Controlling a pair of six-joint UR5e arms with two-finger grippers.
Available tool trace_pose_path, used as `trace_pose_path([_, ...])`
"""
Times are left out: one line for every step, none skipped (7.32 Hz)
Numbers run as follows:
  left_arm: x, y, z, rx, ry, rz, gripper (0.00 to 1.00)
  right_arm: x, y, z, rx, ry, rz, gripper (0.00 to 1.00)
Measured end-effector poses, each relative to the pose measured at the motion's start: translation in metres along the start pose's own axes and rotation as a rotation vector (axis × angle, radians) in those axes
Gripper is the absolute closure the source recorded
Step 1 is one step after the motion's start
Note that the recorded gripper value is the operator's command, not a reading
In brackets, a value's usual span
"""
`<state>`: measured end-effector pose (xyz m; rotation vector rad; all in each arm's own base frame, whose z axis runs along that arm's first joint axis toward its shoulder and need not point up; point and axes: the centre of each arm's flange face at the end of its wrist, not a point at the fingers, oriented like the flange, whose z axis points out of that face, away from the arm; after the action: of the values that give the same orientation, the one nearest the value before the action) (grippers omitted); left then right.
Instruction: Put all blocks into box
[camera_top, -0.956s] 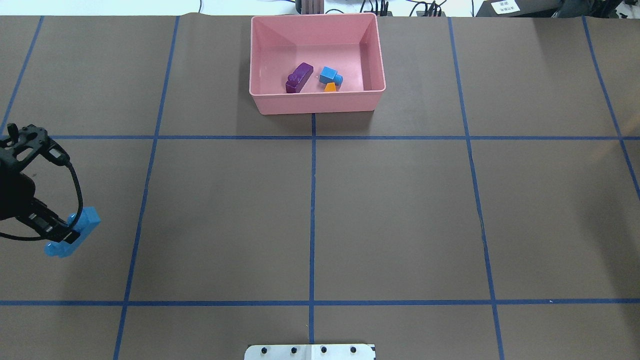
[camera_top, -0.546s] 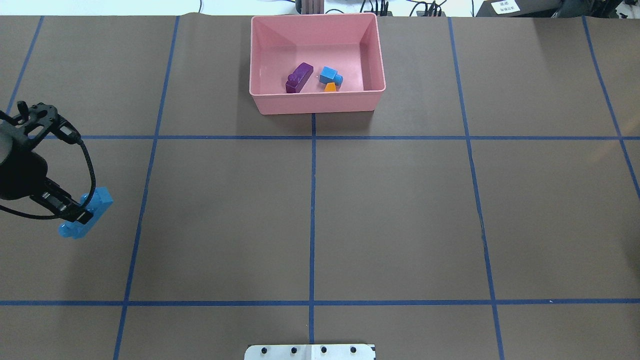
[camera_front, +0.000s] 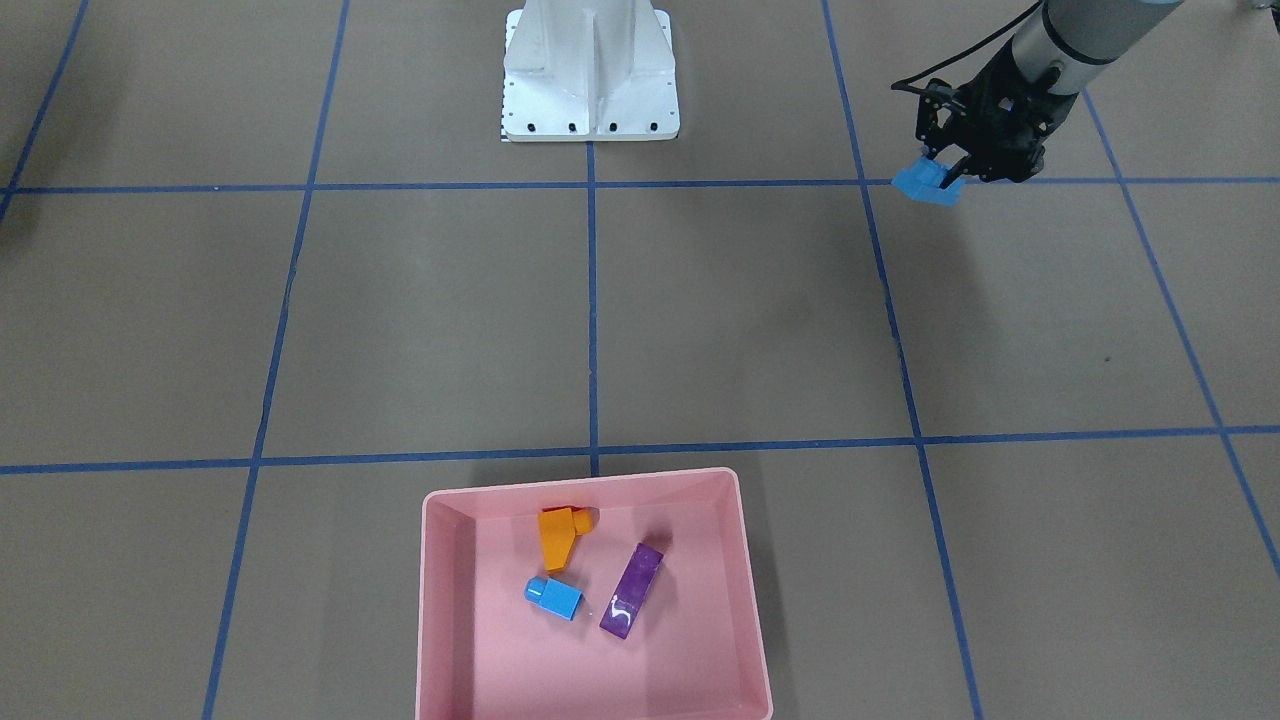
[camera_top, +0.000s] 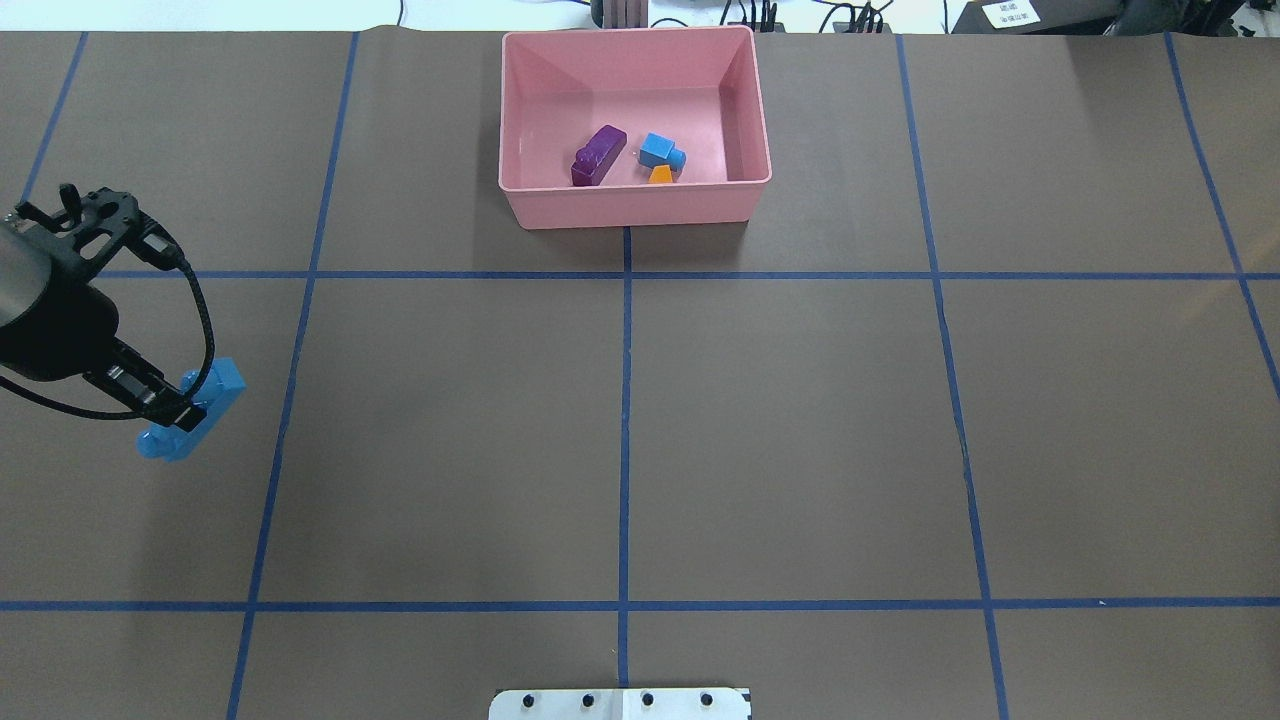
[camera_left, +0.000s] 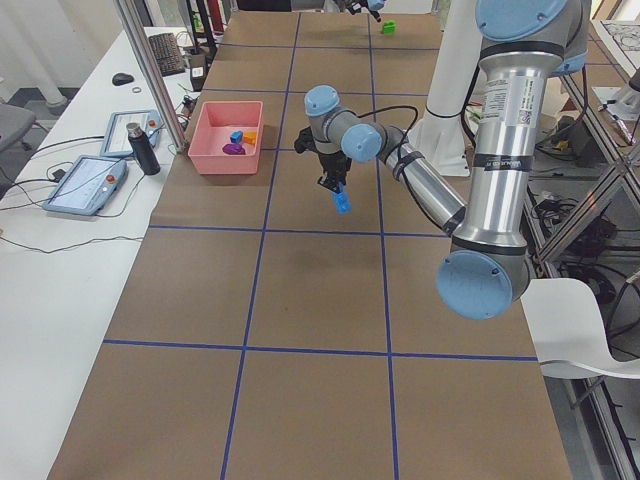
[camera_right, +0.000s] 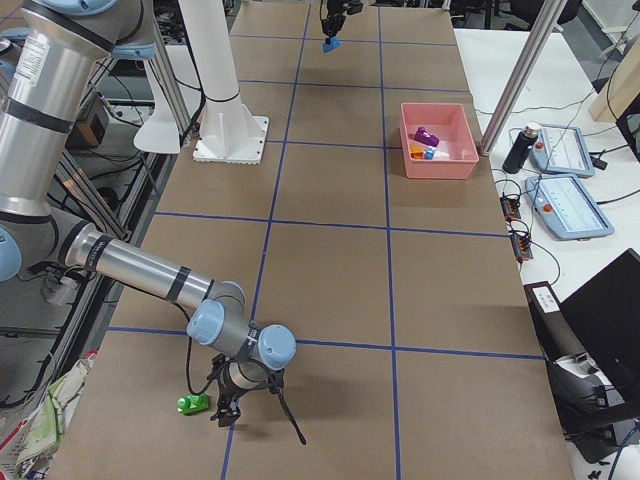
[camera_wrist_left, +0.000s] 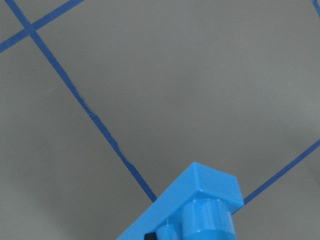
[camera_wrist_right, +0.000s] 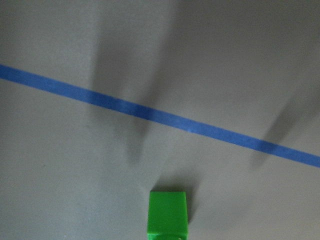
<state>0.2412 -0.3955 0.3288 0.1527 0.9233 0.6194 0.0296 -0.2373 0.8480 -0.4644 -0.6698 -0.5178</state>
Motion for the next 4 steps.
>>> trace_pose_path([-0.001, 0.0, 0.0, 0.001, -0.001, -0.001, 1.0, 0.0, 0.003, 0.004, -0.002, -0.012, 0.004, 0.0])
trace_pose_path([-0.001, -0.001, -0.001, 0.002, -0.001, -0.001, 1.0, 0.001, 0.005, 0.008, -0.007, -0.019, 0.007, 0.0])
trace_pose_path([0.0, -0.003, -0.002, 0.006, -0.001, 0.001, 1.0, 0.003, 0.007, 0.013, -0.015, -0.024, 0.01, 0.0])
trace_pose_path([0.003, -0.01, -0.004, 0.016, 0.0, 0.007, 1.0, 0.005, 0.009, 0.018, -0.023, -0.029, 0.016, 0.0])
